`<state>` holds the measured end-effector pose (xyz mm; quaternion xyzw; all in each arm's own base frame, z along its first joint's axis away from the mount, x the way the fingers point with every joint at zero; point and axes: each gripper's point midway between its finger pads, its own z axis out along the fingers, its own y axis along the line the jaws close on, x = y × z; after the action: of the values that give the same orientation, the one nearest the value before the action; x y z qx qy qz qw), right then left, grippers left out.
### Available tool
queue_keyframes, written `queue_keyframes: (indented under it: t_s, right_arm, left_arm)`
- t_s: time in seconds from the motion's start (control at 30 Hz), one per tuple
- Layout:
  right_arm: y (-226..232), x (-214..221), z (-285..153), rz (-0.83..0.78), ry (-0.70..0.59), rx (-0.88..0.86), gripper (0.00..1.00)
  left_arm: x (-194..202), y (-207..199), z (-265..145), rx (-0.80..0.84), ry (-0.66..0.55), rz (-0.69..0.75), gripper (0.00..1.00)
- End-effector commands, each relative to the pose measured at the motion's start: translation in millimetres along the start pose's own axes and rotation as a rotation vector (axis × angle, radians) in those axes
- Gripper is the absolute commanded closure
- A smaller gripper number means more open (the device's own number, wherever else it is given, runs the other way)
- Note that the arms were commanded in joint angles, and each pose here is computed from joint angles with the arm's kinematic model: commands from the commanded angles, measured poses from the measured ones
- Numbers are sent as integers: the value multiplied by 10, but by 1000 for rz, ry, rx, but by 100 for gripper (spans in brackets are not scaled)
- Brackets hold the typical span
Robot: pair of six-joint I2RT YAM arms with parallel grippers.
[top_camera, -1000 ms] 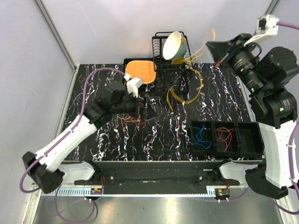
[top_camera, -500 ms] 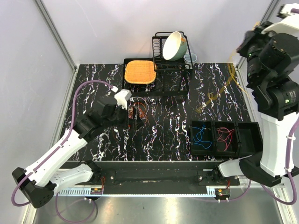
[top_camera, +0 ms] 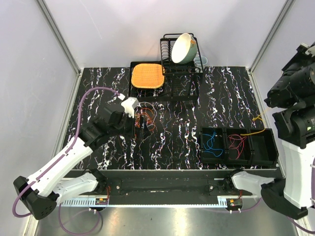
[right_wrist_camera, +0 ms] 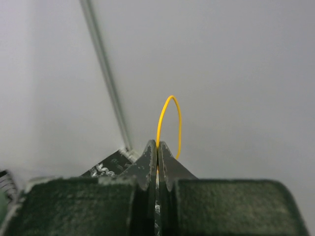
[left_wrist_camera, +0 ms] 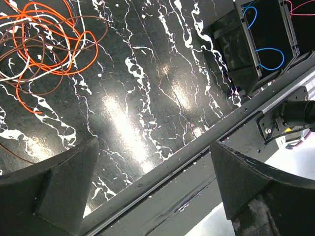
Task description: Untangle the cables
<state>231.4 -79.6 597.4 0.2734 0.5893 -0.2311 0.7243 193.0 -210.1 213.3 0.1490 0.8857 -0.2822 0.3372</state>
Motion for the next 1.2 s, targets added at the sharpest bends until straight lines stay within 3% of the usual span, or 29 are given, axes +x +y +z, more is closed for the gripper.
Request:
queue_keyframes:
  t_s: [0.0,0.17,0.4,0.67,0.7,0.73,0.77,1.03,1.17]
  right_arm:
    - [-329,-113,-29,-25,-53,152,100]
    - [-418,-165,-60,-39,-84,155,100]
    - [-365,-176,-33,-188,-140,116,100]
    - [-240,-177,66,-287,-111,135,100]
    - [-178,-139,80,-288,-97,110,100]
    - [-97,87,76,-401,-19,48,100]
    - [30,45,71,-259,-13,-16,100]
    - [251,625,-156,-283,223,-238,100]
    - [154,825,-199,-264,272,-184,100]
  left_arm:
    - [-85,-20,-17,9,-42,18,2]
    - [-70,-43,-11,19,-32,14,3]
    - [-55,-57,-9,26,-24,5,4]
    - [-25,-57,33,29,-5,2,5]
    - [-8,-42,44,25,0,9,5]
    - [2,-38,45,26,2,13,5]
    - [7,-31,47,25,1,18,5]
    - [91,91,28,-13,-10,54,5]
    - [171,157,17,-25,-8,79,5]
